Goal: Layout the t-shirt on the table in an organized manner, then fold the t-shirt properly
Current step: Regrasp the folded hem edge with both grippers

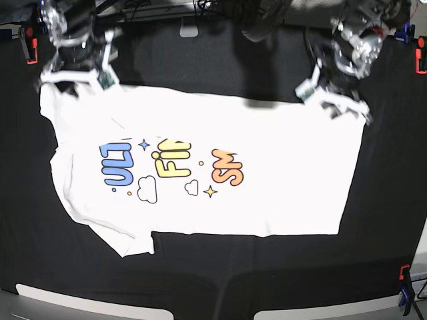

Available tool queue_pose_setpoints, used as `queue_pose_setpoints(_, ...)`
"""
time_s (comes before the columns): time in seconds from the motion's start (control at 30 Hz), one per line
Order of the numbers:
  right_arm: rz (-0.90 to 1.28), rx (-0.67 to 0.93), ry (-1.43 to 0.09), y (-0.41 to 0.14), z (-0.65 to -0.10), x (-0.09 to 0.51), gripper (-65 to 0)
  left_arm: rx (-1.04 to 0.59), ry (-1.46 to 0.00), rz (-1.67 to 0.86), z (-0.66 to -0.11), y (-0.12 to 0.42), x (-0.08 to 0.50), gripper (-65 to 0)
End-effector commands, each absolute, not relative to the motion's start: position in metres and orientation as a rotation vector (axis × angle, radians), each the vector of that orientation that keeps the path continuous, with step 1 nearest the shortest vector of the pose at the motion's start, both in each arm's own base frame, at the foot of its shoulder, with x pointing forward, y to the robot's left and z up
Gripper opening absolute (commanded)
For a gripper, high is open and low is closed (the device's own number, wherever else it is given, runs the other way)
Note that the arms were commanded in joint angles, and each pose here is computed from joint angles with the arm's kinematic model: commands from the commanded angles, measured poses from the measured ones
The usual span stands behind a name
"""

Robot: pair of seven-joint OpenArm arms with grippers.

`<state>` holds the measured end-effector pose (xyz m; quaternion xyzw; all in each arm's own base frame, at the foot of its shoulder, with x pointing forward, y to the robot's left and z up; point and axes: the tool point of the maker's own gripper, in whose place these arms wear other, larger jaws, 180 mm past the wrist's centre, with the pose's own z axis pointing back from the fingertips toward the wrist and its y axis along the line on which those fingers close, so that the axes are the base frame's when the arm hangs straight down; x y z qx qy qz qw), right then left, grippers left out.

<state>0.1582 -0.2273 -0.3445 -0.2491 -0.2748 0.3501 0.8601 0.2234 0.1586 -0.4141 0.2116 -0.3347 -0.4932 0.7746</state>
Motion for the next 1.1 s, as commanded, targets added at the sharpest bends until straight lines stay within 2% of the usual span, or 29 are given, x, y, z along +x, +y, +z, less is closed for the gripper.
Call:
queue_pose_setpoints(0.0,0.751,-0.541,-0.596,-0.228,-0.338,0.159,-32.1,0.467,-0.741,-1.066,-0.408,0.162,0.226,-45.8)
queue_pose_setpoints(0.2,0.755,-0.532,-0.577,-0.228,-0.341,0.152,-32.1,0.458,-0.672,-1.052,-0.425,0.177,0.219,-45.8)
queue_pose_setpoints(0.53,0.760,-0.529,-0.575,-0.228,-0.342,0.152,-32.1,0.454,-0.714,-1.083,-0.431,0.179,0.231,-45.8)
queue_pose_setpoints(0.7,0.800,-0.518,-0.500,-0.234,-0.360,0.142,-32.1,0.453,-0.721,-1.087,-0.431,0.179,0.233,-46.3)
queue_pose_setpoints(0.77,0.798,-0.533,-0.462,-0.244,-0.370,0.139,-32.1,0.445,-0.735,-1.091,-0.430,0.176,0.234,-50.3)
queue_pose_setpoints(0.87,0.794,-0.563,-0.418,-0.261,-0.387,0.140,-32.1,0.433,-0.755,-1.098,-0.429,0.172,0.235,-65.0)
queue_pose_setpoints(1.07,0.787,-0.616,-0.455,-0.275,-0.395,0.175,-32.1,0.433,-0.757,-1.098,-0.429,0.172,0.235,-65.0)
